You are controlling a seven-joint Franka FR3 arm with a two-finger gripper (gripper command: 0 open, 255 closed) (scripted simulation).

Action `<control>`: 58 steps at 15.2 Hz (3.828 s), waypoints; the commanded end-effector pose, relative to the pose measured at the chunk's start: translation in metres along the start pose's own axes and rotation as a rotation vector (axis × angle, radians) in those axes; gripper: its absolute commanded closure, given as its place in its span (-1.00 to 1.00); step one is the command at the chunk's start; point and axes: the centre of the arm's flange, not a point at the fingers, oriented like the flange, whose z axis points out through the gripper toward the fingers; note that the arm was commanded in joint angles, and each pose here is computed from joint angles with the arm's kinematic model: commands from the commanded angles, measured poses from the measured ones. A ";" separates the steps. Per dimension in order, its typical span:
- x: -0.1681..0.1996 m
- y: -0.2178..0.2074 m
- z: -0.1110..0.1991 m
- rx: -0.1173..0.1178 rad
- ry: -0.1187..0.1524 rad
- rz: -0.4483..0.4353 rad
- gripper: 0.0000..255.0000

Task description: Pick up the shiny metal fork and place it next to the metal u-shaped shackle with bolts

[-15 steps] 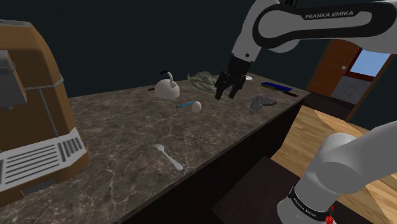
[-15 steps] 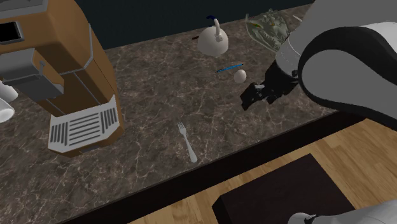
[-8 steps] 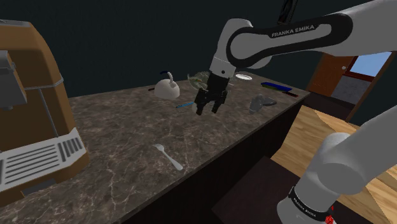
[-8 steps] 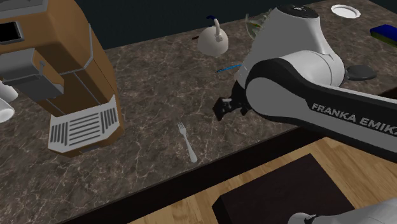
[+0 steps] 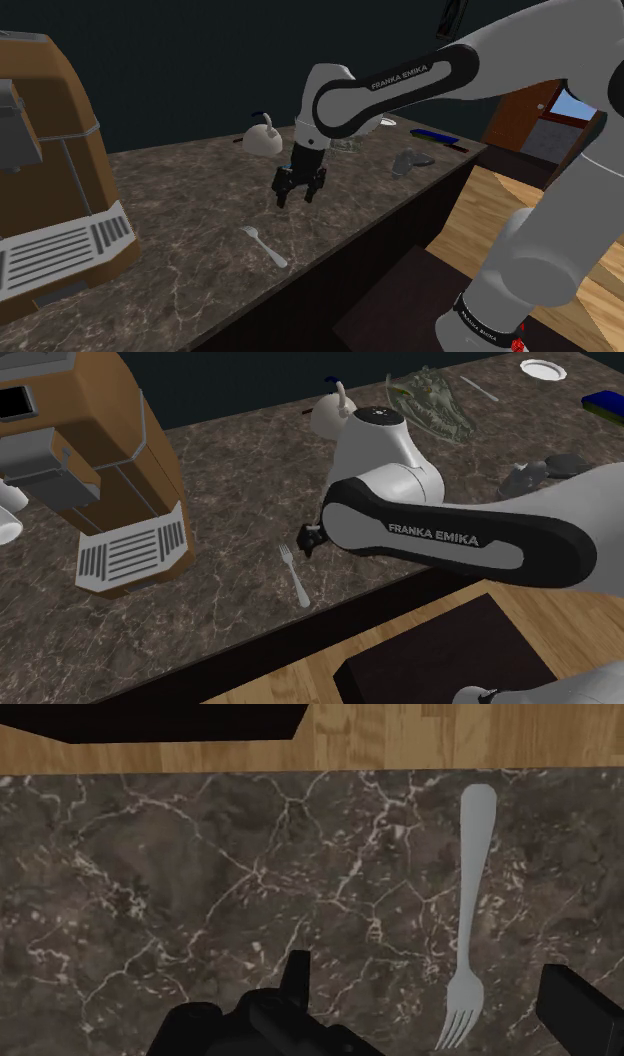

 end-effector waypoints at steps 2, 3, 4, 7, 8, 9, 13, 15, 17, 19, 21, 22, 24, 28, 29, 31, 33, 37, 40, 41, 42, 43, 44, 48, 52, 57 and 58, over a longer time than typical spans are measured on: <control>0.013 -0.023 0.034 0.006 -0.028 0.009 -1.00; 0.017 -0.030 0.044 0.008 -0.038 0.012 -1.00; 0.021 -0.037 0.055 0.010 -0.047 0.014 -1.00; 0.030 -0.054 0.080 0.015 -0.069 0.021 -1.00; 0.029 -0.054 0.086 0.015 -0.069 0.021 -1.00; 0.029 -0.054 0.091 0.015 -0.069 0.021 -1.00; 0.027 -0.054 0.112 0.015 -0.069 0.021 -1.00; 0.027 -0.054 0.120 0.015 -0.069 0.021 -1.00; 0.027 -0.055 0.120 0.015 -0.069 0.021 -1.00; 0.027 -0.055 0.120 0.015 -0.069 0.021 -1.00; 0.027 -0.055 0.120 0.015 -0.069 0.021 -1.00; 0.027 -0.055 0.120 0.014 -0.069 0.021 -1.00; 0.027 -0.055 0.120 0.014 -0.069 0.021 1.00; 0.027 -0.055 0.120 0.015 -0.069 0.021 1.00; 0.027 -0.054 0.120 0.015 -0.069 0.021 1.00; 0.026 -0.054 0.120 0.015 -0.069 0.021 1.00; 0.027 -0.055 0.115 0.015 -0.069 0.021 1.00; 0.026 -0.060 0.094 0.015 -0.069 0.021 1.00; 0.026 -0.063 0.079 0.015 -0.069 0.021 1.00; 0.026 -0.064 0.074 0.015 -0.069 0.021 1.00; 0.025 -0.065 0.068 0.015 -0.069 0.021 1.00; 0.025 -0.066 0.063 0.015 -0.069 0.021 1.00; 0.025 -0.067 0.058 0.015 -0.069 0.021 1.00; 0.025 -0.071 0.037 0.015 -0.069 0.021 1.00; 0.024 -0.075 0.017 0.015 -0.069 0.021 1.00; 0.023 -0.080 -0.009 0.015 -0.069 0.021 1.00; 0.023 -0.081 -0.015 0.015 -0.069 0.021 1.00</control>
